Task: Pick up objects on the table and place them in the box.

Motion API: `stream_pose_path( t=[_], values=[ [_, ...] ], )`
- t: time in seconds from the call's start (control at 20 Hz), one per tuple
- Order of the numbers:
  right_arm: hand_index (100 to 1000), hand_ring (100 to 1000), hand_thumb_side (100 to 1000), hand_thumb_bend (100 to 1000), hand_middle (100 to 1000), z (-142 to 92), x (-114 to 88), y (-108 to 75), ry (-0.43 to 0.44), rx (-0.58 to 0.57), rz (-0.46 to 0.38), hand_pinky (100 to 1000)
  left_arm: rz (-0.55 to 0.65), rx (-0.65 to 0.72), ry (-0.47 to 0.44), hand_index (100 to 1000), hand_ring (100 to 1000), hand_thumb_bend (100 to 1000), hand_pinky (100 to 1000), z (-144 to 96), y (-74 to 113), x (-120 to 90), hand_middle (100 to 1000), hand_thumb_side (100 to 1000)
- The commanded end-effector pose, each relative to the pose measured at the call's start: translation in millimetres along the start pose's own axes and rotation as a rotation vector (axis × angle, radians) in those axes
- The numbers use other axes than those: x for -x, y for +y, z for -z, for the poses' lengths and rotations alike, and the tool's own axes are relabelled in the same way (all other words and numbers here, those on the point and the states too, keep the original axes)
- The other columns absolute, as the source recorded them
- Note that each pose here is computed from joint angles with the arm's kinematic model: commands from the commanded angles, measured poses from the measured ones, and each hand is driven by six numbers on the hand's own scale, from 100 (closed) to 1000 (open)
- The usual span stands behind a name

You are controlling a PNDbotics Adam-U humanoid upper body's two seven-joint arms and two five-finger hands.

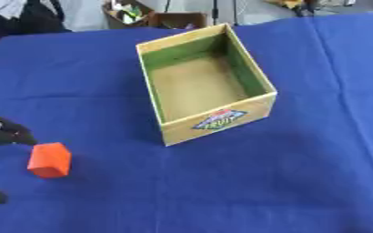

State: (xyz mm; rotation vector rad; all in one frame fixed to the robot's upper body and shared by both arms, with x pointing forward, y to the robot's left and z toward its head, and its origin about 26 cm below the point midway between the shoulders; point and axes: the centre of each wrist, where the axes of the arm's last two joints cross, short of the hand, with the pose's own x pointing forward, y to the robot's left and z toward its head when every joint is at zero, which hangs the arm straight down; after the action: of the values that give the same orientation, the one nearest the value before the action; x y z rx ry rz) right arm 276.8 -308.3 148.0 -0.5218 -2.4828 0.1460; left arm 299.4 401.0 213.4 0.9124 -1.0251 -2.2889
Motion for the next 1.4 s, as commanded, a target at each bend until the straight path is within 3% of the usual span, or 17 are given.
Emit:
stream_pose_path(
  t=[0.05,0.6,0.9,1.1,1.4],
  values=[
    [714,617,749,100,513,5,-6,-1.5,-0.032,0.0,0.001,749,0.117,0.141,-0.083,927,807,538,664,-4,6.3,4,802,807],
    [714,618,750,100,512,5,-6,-0.7,-0.033,-0.001,0.004,750,0.18,0.096,-0.008,918,785,531,638,-1,8.7,0,785,835],
    [713,619,750,100,512,4,-6,-0.1,-0.028,-0.007,0.004,751,0.196,-0.077,0.106,948,821,529,673,-13,39.0,3,828,837],
    [713,619,751,100,512,4,-6,0.7,-0.027,-0.011,0.006,752,0.186,-0.054,0.178,957,828,537,685,-10,30.4,12,845,828],
    [713,620,750,100,511,4,-6,2.1,-0.027,-0.014,0.01,754,0.108,0.014,0.151,995,821,652,659,3,5.7,26,882,896]
  ],
)
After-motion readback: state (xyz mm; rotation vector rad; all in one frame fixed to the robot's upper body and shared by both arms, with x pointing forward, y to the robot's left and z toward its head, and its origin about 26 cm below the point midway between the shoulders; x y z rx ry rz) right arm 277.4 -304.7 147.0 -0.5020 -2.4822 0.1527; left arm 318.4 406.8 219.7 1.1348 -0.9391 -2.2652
